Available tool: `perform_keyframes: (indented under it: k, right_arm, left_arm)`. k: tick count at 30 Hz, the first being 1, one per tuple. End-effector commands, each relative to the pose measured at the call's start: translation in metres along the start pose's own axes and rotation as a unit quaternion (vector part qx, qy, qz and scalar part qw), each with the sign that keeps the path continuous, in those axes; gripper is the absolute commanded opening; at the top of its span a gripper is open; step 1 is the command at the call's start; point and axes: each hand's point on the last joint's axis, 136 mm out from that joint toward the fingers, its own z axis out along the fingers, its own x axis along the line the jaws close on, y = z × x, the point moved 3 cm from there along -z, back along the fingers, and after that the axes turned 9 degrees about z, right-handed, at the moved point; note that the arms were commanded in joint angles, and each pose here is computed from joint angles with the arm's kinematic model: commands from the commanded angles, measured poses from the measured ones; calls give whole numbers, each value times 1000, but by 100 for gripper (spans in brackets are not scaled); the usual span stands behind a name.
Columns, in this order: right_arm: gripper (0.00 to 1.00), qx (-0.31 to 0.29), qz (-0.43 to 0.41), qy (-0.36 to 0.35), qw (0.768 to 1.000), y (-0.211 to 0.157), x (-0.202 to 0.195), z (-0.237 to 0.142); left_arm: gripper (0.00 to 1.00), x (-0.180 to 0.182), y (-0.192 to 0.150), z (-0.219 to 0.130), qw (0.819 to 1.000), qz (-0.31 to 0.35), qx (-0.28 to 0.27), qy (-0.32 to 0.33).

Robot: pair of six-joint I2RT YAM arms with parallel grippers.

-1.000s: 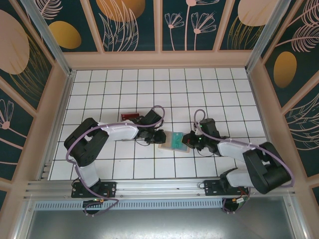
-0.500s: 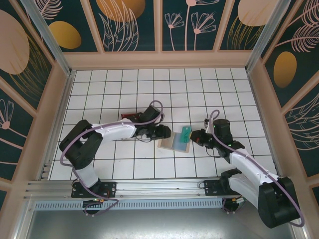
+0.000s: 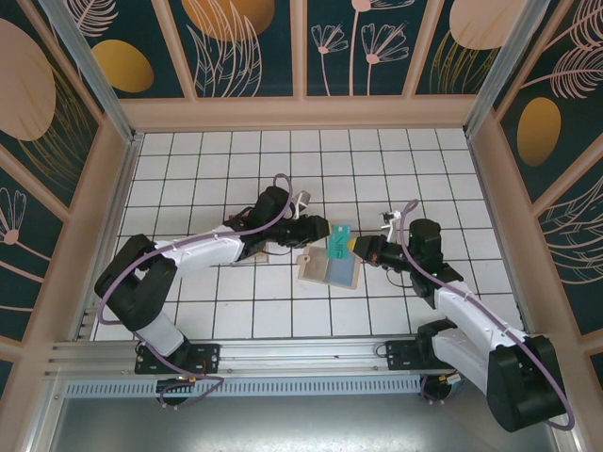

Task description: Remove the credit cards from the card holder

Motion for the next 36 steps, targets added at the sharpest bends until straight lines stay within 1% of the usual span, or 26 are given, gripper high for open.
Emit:
perform_keyframes:
  k: [1,4,8,13,16,18,19,20,21,22,25,27,28,29,30,32,34,36]
  right_arm:
    - [0,-5,-24,45,999,8,22,-1]
    - [0,-6,-23,50,998,9,24,-1]
    - [0,-5,-22,52,998,10,24,0]
    - [0,-1,-21,50,999,8,22,0]
    - [0,-1,-19,44,999,7,18,0]
    - [0,-1,-17,39,999,7,16,0]
    - [1,-2,-16,34,999,7,14,0]
    - [13,-3,-16,29,999,7,13,0]
    - [27,-3,-17,22,1000,8,10,0]
    - [45,-2,-15,15,1000,7,8,0]
    - [61,-2,-16,6,1000,5,4,0]
    - [73,-8,-16,-6,1000,6,2,-1]
    - [79,-11,-19,-10,1000,7,2,-2]
    - [81,-14,-23,-11,1000,8,3,-3]
    - [83,-18,-27,-13,999,9,4,-4]
    - [85,-21,-34,-16,999,10,7,-5]
    - [88,-22,-39,-22,999,12,9,-5]
    - [93,-24,-44,-27,998,14,11,-5]
  left_arm:
    - [39,-13,4,-3,999,2,-5,-36]
    - [39,-16,2,-3,999,2,0,-52]
    - [33,-20,1,-5,998,2,3,-65]
    - [21,-28,0,-10,997,8,1,-80]
    - [16,-31,1,-12,997,9,0,-81]
    - [5,-33,2,-14,997,10,-1,-83]
    - [3,-33,2,-15,997,10,-3,-81]
    - [2,-33,2,-16,997,10,-4,-78]
    - [1,-33,3,-17,997,11,-6,-76]
    - [0,-33,3,-18,997,13,-7,-75]
    - [0,-33,3,-21,998,21,-7,-61]
    - [0,-30,3,-23,999,37,-3,-37]
    - [0,-26,4,-24,999,48,-1,-16]
    - [0,-17,0,-24,998,55,6,10]
    - [0,-21,7,-28,997,75,1,26]
    - [0,-12,7,-32,993,96,8,69]
    - [0,-3,10,-39,984,129,10,119]
    - [0,5,14,-48,972,162,5,169]
